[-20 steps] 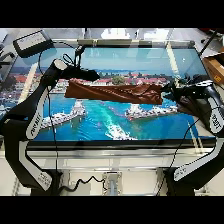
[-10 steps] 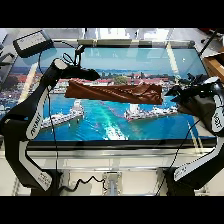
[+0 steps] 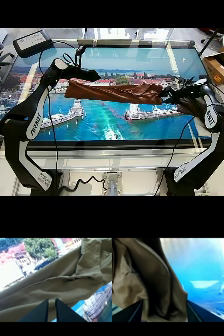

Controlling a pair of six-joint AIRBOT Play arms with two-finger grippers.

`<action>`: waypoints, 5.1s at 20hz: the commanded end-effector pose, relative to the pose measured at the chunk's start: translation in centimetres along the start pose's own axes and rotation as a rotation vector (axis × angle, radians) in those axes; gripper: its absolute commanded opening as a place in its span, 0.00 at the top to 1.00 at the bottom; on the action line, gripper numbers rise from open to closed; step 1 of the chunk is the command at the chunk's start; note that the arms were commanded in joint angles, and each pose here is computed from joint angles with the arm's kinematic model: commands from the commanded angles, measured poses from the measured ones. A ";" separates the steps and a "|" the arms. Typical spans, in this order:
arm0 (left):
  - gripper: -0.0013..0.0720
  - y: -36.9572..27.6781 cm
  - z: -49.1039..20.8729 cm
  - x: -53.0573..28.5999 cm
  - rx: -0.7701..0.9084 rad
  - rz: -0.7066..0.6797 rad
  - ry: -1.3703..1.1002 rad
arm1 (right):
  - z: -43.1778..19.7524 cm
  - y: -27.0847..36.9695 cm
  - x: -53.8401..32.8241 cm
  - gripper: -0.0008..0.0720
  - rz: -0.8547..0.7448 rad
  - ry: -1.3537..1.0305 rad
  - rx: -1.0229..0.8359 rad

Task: Fold the shirts.

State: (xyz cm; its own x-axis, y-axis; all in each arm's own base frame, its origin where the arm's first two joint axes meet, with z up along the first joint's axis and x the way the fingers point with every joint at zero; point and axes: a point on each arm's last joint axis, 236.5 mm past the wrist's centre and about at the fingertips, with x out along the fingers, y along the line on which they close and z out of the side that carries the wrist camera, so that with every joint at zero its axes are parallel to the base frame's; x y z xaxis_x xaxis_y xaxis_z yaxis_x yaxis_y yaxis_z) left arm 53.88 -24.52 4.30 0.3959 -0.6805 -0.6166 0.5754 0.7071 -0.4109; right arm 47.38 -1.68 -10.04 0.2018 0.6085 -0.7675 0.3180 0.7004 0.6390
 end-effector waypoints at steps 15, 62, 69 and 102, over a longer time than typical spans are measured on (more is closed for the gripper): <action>0.82 -0.1 -0.2 0.0 0.001 -0.006 0.010 | 2.7 10.7 5.0 0.16 0.376 -0.102 0.010; 0.47 3.2 5.7 -7.1 0.042 0.078 -0.099 | -0.8 32.9 1.2 0.95 0.187 -0.365 -0.731; 0.47 4.2 7.5 -9.6 0.056 0.114 -0.150 | -4.1 36.8 7.4 0.95 0.243 -0.347 -0.712; 0.47 9.2 6.7 -16.5 -0.070 0.156 -0.171 | -12.8 48.9 14.3 0.51 0.631 -0.355 -0.779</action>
State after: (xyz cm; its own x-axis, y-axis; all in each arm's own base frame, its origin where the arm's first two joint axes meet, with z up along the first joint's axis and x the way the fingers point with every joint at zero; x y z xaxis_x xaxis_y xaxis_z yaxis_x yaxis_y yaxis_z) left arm 57.47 -8.12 15.28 0.5969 -0.5801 -0.5542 0.4481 0.8141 -0.3695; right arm 54.28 45.54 9.62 0.4356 0.8699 -0.2314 -0.5576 0.4626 0.6893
